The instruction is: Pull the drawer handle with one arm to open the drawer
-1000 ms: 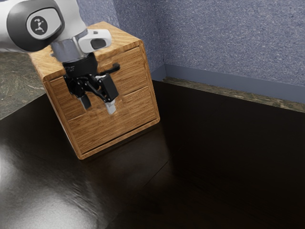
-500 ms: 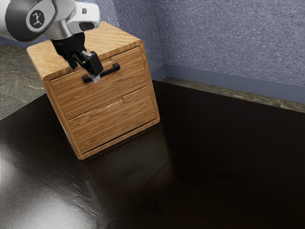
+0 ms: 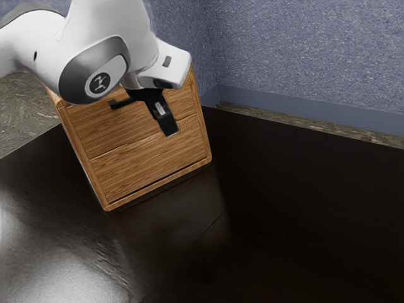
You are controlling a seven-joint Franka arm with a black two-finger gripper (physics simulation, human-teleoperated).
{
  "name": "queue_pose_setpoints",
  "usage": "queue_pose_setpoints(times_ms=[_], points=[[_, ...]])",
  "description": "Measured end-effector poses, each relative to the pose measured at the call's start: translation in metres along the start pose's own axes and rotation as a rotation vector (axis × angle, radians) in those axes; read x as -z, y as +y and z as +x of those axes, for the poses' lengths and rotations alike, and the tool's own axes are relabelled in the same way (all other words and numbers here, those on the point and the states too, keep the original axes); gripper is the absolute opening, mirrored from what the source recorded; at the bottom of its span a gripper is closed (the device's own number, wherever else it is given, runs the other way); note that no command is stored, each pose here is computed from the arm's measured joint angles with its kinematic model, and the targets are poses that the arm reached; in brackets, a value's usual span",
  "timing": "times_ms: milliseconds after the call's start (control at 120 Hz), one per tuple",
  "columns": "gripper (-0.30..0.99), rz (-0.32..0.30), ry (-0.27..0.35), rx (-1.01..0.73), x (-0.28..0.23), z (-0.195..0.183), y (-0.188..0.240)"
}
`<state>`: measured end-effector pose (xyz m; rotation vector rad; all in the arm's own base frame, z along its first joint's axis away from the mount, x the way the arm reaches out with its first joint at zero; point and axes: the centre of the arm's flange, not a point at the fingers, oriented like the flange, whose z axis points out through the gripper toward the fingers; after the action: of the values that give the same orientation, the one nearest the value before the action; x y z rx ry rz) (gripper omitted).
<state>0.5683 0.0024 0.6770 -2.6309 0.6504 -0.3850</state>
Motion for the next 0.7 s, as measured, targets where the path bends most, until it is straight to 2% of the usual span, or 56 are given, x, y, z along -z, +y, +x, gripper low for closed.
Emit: queue_pose_setpoints(times_ms=[158,242,525,700], points=[[0.69,0.029,-0.035,0.069,-0.02,-0.036,-0.054],[0.69,0.046,-0.034,0.078,-0.026,-0.044,-0.069],[0.69,0.05,0.039,-0.053,-0.008,-0.005,-0.026],[0.69,0.055,0.038,-0.068,-0.012,-0.003,-0.028]])
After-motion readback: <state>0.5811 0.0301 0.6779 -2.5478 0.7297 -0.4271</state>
